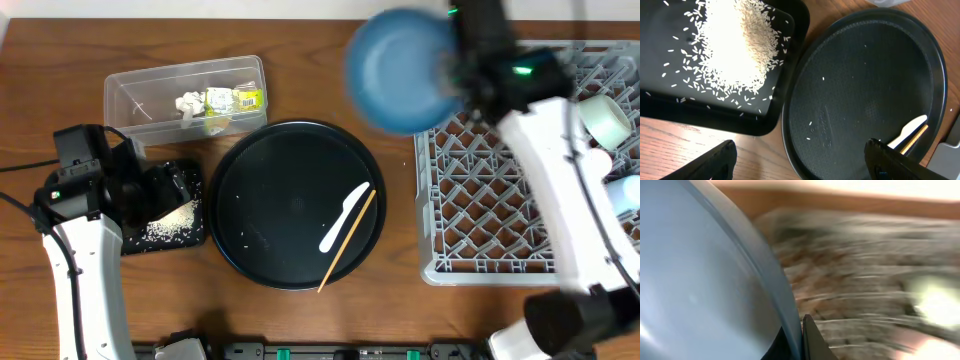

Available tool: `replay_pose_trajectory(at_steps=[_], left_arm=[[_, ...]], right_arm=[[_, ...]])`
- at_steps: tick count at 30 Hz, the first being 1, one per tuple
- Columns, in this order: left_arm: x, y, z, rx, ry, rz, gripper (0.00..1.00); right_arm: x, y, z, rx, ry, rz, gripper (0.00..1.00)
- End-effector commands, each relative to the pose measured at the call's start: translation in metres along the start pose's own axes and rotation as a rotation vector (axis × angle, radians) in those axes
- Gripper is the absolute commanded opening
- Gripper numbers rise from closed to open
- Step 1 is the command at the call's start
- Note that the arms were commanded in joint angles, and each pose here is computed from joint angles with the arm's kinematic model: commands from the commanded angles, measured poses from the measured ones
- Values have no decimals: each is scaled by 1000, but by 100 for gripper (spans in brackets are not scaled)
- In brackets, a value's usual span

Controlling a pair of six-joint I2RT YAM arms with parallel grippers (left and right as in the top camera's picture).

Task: Sort waste into correct bins and load items into the dishwasher rack
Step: 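Grasp the blue bowl with the right gripper and lift it toward the rack, then lower the blue bowl into the rack's far side and release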

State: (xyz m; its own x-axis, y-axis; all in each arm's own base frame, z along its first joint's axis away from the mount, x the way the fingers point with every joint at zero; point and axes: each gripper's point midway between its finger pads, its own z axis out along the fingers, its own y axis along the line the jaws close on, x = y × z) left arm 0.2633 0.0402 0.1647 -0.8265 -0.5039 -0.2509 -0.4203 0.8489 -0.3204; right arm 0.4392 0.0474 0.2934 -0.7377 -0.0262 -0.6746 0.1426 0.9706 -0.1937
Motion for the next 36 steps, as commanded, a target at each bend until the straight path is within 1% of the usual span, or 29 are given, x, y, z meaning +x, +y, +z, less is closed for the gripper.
replay_pose_trajectory(at_steps=[1, 7, 11, 14, 20, 25, 28, 31, 34, 36], left_arm=[[-2, 1, -1, -6, -4, -9, 83], [-2, 1, -1, -3, -3, -10, 83], [-2, 1, -1, -3, -3, -10, 83], [-2, 1, -1, -3, -3, -13, 83], [-2, 1, -1, -3, -3, -13, 83], [-2, 1, -1, -3, -3, -13, 83], [-2, 1, -1, -3, -3, -13, 83], [-2, 1, -1, -3, -3, -13, 83], [-2, 1, -1, -3, -4, -13, 83], [-2, 1, -1, -3, -4, -13, 83]], right_arm=[[-14, -101, -7, 467, -61, 45, 1], [-16, -188, -10, 766, -84, 155, 1], [-15, -226, -11, 900, -100, 227, 1], [-15, -244, -5, 965, -86, 218, 1], [-10, -246, 30, 988, -22, 152, 1], [3, -241, 63, 1025, 56, 85, 1], [10, -240, 75, 1043, 89, 57, 1], [16, -236, 87, 1037, 114, 37, 1], [19, -222, 98, 972, 121, 16, 1], [21, -215, 101, 960, 124, 2, 1]])
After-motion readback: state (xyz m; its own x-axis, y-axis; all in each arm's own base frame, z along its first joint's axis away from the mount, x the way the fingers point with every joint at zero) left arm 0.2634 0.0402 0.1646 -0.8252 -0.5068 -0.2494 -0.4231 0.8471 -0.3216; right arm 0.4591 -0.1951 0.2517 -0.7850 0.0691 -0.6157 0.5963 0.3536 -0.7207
